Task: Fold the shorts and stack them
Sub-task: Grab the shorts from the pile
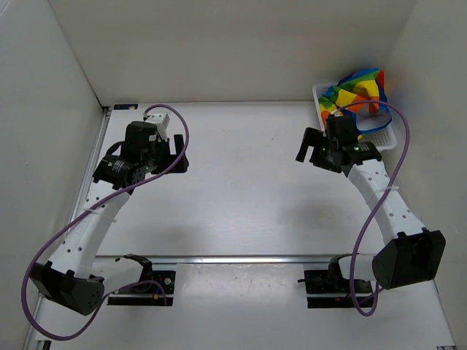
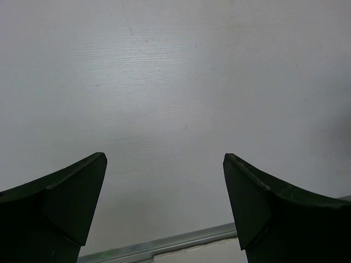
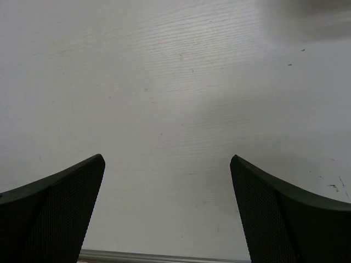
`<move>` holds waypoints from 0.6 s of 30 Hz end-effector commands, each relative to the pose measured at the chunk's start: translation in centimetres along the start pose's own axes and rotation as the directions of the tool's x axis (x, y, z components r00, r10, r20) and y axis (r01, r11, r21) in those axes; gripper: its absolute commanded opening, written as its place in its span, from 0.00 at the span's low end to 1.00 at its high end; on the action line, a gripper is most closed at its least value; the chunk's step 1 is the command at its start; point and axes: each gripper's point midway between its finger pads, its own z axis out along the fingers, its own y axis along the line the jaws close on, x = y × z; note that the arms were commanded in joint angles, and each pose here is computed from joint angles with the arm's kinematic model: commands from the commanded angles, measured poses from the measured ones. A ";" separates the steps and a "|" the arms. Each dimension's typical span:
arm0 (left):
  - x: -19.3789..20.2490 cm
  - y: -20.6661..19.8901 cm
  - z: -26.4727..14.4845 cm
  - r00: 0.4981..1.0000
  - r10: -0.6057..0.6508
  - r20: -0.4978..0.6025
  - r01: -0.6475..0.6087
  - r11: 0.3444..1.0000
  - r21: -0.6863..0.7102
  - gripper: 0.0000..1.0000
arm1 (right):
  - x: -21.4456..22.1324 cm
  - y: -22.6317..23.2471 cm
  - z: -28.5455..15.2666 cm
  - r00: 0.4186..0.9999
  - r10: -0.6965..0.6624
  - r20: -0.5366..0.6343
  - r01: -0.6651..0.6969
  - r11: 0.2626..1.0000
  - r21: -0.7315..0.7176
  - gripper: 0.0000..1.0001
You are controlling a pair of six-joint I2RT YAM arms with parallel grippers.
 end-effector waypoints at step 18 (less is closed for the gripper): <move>2.8 0.7 -0.9 0.992 -0.124 -0.011 0.124 0.992 -0.020 1.00 | -8.9 -8.8 -0.9 0.967 0.153 0.205 -0.215 0.920 0.329 0.00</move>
